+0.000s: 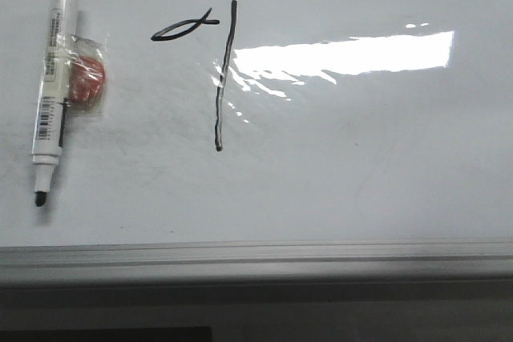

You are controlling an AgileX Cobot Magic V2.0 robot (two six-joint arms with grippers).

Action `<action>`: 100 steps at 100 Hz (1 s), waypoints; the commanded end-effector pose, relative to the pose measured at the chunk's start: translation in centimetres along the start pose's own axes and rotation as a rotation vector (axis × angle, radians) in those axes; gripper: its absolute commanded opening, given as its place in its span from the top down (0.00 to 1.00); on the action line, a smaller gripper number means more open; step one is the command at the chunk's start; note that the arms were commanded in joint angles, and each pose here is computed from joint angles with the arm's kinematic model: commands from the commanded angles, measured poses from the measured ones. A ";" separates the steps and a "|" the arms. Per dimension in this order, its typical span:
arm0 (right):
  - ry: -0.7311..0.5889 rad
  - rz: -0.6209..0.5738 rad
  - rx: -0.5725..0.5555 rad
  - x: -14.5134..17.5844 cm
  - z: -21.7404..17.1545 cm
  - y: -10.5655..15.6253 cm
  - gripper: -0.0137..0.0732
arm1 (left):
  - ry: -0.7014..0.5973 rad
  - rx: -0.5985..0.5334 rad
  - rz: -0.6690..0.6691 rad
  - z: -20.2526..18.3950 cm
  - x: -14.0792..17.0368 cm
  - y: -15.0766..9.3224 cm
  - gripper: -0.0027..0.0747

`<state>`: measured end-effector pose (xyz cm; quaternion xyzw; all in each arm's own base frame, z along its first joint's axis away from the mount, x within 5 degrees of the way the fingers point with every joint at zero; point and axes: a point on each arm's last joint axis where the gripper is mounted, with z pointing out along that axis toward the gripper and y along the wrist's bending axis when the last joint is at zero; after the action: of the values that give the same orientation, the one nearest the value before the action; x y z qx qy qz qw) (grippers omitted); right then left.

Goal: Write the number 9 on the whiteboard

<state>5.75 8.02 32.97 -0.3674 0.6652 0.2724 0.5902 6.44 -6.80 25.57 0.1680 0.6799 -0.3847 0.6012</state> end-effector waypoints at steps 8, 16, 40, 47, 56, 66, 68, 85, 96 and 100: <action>-0.130 -0.028 -0.009 3.1 -2.5 0.0 0.92 | -0.064 0.017 0.006 -1.3 0.6 0.3 0.99; -0.143 -0.025 -0.007 5.1 -3.2 0.0 0.92 | -0.066 0.018 0.006 -1.6 1.3 0.5 0.99; -0.159 -0.022 -0.005 8.3 -3.8 0.1 0.92 | -0.046 0.012 0.006 -1.6 1.9 0.8 0.99; -0.143 -0.024 -0.006 8.8 -3.6 0.1 0.92 | -0.046 0.012 0.006 -1.6 1.9 0.8 0.99; -0.124 -0.027 -0.007 9.4 -3.3 0.2 0.92 | -0.046 0.012 0.006 -1.6 1.9 0.8 0.99; -0.113 -0.028 -0.007 9.7 -3.2 0.2 0.92 | -0.046 0.012 0.006 -1.6 1.9 0.8 0.99; -0.113 -0.028 -0.007 9.7 -3.2 0.2 0.92 | -0.046 0.012 0.006 -1.6 1.9 0.8 0.99; -0.113 -0.028 -0.007 9.7 -3.2 0.2 0.92 | -0.052 0.001 0.008 -1.7 2.5 1.1 0.99; -0.113 -0.028 -0.007 9.7 -3.2 0.2 0.92 | -0.090 -0.074 0.014 -2.1 4.2 2.3 0.99; -0.113 -0.028 -0.007 9.7 -3.2 0.2 0.92 | -0.033 -0.114 0.007 -2.2 4.6 2.6 0.99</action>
<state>3.51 3.85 22.53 -0.3639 0.6553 0.2740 0.6026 5.47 -5.17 21.25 0.1575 0.6891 -0.3630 0.6071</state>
